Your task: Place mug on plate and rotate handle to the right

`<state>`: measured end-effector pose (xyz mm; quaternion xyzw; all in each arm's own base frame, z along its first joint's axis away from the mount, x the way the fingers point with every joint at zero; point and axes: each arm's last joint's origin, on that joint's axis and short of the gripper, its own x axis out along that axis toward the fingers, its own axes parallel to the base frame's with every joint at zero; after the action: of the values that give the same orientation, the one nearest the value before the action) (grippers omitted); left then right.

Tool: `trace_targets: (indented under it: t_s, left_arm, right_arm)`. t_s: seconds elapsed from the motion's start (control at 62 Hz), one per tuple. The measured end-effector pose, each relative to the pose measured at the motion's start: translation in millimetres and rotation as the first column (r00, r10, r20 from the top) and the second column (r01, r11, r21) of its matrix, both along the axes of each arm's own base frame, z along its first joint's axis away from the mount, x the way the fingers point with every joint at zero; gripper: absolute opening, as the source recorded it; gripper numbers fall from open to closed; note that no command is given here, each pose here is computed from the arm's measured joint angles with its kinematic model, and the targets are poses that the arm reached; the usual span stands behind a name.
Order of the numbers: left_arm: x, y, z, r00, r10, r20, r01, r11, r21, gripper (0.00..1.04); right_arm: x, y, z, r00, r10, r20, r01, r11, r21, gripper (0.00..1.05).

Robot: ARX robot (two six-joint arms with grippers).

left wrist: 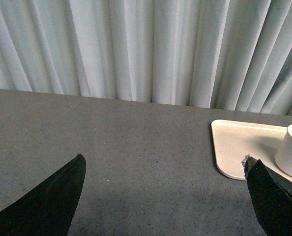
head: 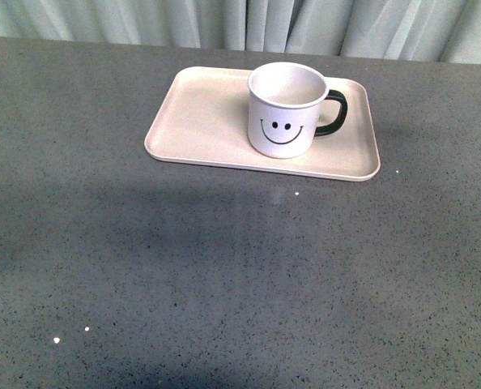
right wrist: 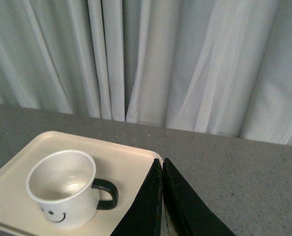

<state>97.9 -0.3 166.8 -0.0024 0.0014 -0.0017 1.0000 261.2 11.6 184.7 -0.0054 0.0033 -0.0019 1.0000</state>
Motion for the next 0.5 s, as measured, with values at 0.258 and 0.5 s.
trace_targets:
  t_s: [0.258,0.5]
  left_arm:
    - [0,0,0,1.000,0.000,0.000,0.000,1.000,0.000,0.95]
    - [0,0,0,1.000,0.000,0.000,0.000,1.000,0.000,0.95]
  right_arm:
    - [-49,-11,-10,1.000,0.003,-0.003,-0.003,1.000,0.000,0.02]
    - [-79,-12,-24,1.000,0.004,-0.013,-0.004,1.000,0.000,0.02]
